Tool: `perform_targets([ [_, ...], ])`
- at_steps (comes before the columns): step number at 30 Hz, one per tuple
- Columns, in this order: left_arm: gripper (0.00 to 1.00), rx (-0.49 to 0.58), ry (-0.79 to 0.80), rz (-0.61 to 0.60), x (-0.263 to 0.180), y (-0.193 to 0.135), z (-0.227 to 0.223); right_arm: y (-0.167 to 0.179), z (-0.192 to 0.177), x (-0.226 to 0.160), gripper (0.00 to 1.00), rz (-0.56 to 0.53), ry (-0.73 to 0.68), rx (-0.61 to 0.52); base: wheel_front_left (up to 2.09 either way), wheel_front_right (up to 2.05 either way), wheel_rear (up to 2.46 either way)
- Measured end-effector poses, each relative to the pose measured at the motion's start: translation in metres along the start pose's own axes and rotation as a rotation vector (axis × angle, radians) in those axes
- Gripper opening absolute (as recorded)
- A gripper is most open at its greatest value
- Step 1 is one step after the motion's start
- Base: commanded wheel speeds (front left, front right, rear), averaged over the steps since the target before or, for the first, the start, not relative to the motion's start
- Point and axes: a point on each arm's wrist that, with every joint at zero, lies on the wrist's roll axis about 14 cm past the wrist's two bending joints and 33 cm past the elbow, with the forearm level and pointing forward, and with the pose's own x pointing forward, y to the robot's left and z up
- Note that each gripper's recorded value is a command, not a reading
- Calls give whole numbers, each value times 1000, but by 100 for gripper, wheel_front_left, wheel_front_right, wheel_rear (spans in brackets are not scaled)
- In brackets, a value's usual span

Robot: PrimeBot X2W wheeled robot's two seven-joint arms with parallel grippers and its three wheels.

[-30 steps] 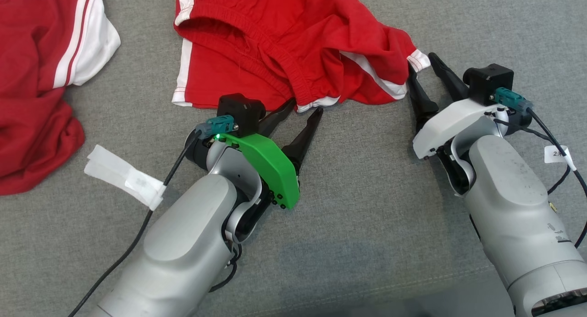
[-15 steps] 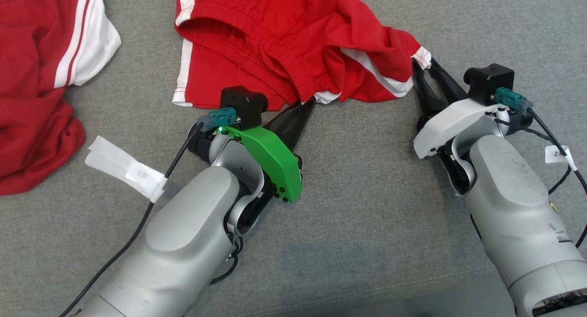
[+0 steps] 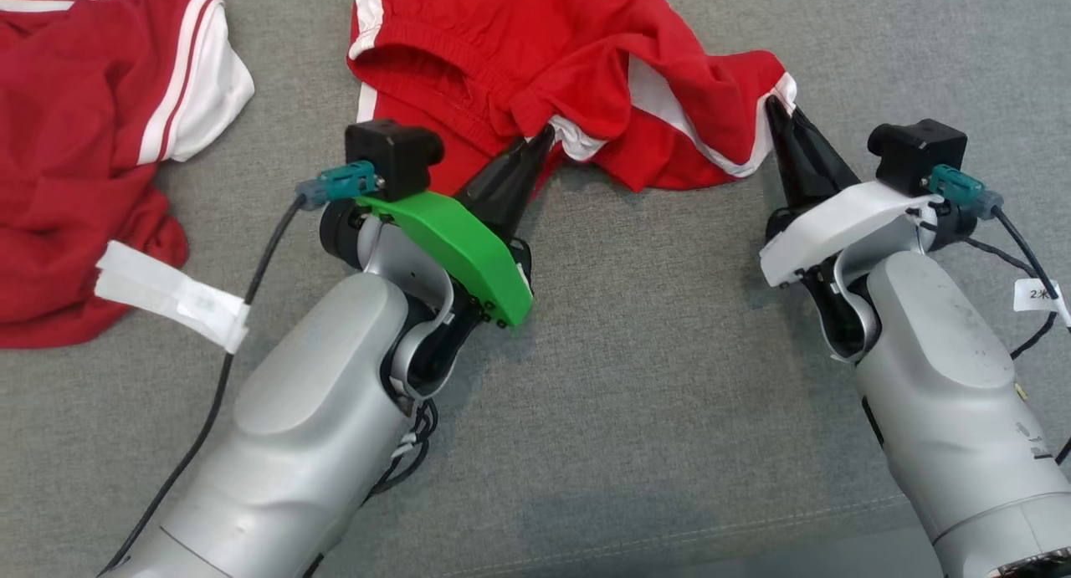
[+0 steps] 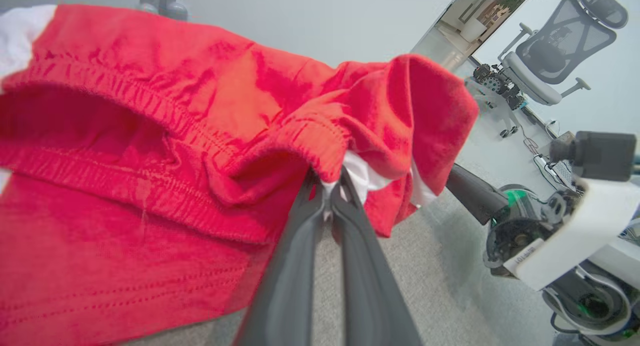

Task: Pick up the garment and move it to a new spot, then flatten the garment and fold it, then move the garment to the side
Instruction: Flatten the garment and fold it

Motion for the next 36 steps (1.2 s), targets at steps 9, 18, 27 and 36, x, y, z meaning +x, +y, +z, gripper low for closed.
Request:
perform_targets([
  [9,0,111,-182,-14,-20,7,113,61,110,4,0,164,-295,265,0,0,0],
  [18,0,206,-301,-141,-59,-53,214,44,260,-44,0,241,-626,394,0,0,0],
  [27,0,242,-231,-425,-120,-163,233,58,339,-152,0,421,-845,450,0,0,0],
  [36,0,186,-187,-483,-153,-191,255,5,331,-193,0,253,-768,576,0,0,0],
])
